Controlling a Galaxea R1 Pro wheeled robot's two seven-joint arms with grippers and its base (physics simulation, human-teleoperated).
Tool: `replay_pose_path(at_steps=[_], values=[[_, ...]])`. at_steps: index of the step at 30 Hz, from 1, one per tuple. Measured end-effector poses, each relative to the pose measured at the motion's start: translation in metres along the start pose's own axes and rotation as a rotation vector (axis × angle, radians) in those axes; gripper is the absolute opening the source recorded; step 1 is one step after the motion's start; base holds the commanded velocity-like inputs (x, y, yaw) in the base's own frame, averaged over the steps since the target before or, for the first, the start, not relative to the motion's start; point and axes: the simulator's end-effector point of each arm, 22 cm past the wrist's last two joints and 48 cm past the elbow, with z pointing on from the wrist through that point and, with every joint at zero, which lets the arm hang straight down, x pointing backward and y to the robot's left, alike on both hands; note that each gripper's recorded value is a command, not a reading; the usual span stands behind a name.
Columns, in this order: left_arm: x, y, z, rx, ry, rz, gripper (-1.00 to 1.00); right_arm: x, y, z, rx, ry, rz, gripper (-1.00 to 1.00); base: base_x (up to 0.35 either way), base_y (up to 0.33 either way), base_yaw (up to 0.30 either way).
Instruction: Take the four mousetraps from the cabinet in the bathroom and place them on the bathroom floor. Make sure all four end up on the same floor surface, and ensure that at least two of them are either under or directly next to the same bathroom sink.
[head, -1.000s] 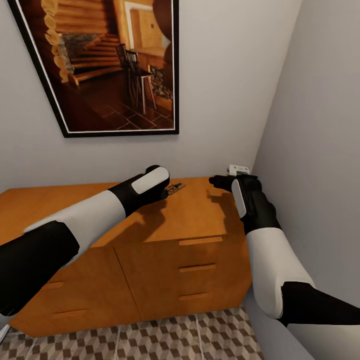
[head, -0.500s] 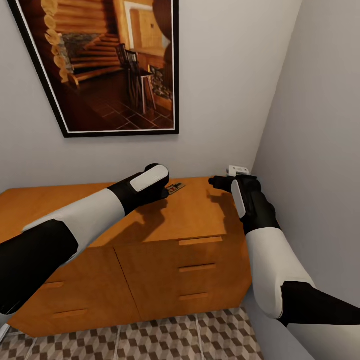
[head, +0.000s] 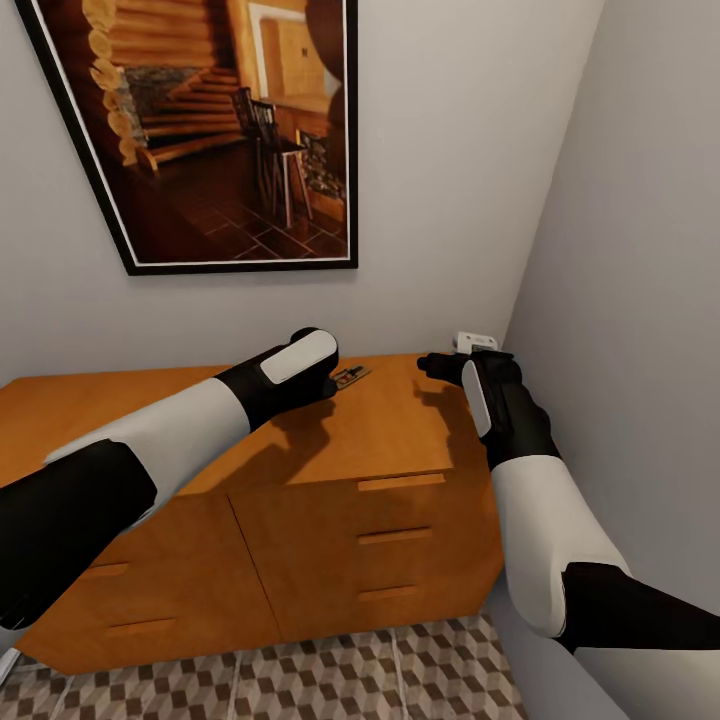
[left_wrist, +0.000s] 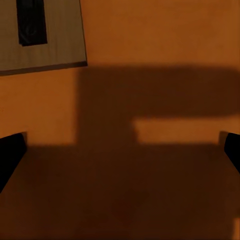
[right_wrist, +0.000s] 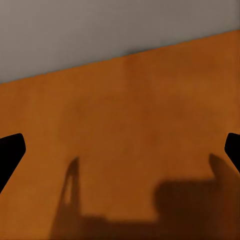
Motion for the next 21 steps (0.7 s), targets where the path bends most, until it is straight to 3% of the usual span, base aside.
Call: replay_pose_path(at_steps=[14,21], values=[[-0.002,0.004,-0.002,0.025,-0.003,-0.039,1.0,0.0,0.0,0.0,0.0,0.0,-0.001,1.0,0.0,0.0,0.0],[-0.002,0.037,-0.005,-0.098,0.04,-0.095,1.0,0.0,0.0,0.0,0.0,0.001,0.001,1.0,0.0,0.0,0.0]])
